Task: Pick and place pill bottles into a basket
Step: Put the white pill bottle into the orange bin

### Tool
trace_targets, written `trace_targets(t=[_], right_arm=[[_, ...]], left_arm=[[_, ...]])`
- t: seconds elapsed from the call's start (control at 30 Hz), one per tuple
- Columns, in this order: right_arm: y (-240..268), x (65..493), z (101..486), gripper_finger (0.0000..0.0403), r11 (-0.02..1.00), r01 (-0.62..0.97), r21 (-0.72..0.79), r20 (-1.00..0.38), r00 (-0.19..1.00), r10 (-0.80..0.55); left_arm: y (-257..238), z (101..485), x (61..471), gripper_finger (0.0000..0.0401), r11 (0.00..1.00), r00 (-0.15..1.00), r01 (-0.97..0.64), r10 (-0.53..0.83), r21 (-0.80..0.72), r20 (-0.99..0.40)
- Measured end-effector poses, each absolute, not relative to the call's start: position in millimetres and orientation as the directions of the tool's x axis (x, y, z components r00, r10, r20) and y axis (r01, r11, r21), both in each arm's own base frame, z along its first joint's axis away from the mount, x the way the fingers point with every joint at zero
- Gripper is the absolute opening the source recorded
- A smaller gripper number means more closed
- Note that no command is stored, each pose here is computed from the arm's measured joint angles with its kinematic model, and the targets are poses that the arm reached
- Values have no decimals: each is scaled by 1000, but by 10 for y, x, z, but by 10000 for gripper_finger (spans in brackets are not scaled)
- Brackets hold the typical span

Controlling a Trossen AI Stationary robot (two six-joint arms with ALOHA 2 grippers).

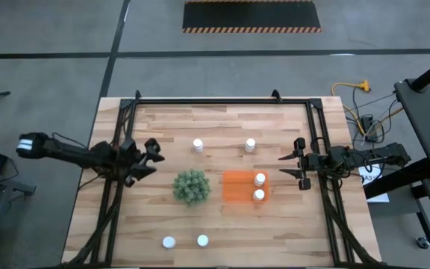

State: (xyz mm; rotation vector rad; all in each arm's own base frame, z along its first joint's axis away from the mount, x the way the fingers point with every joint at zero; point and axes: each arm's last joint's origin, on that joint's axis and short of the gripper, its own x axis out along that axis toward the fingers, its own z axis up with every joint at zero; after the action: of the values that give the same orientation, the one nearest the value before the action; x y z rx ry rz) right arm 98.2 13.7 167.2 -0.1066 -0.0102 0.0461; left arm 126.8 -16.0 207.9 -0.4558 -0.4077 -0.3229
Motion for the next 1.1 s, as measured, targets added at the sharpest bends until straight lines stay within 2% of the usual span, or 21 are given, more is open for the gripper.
trace_targets(t=[0.13,0.23,0.53,0.7,0.9,1.1], right_arm=[[137,982,1672,171,993,-45,-107,8,999,47],[137,982,1672,171,993,-46,-105,8,999,47],[137,981,1673,171,993,-45,-105,9,999,47],[137,981,1675,173,993,-45,-106,9,999,47],[137,981,1675,171,993,-45,-106,9,999,46],[137,981,1674,173,993,-45,-105,9,999,47]], left_arm=[[-267,2162,1329,221,834,807,494,-333,-248,488],[-364,2185,1438,221,822,801,527,-396,-215,449],[-557,2379,1842,221,805,791,563,-459,-187,405],[-640,2560,2021,221,808,758,586,-521,-59,393],[-814,2681,2159,221,803,789,596,-579,-25,207],[-1042,2867,2206,221,819,816,574,-572,6,77]])
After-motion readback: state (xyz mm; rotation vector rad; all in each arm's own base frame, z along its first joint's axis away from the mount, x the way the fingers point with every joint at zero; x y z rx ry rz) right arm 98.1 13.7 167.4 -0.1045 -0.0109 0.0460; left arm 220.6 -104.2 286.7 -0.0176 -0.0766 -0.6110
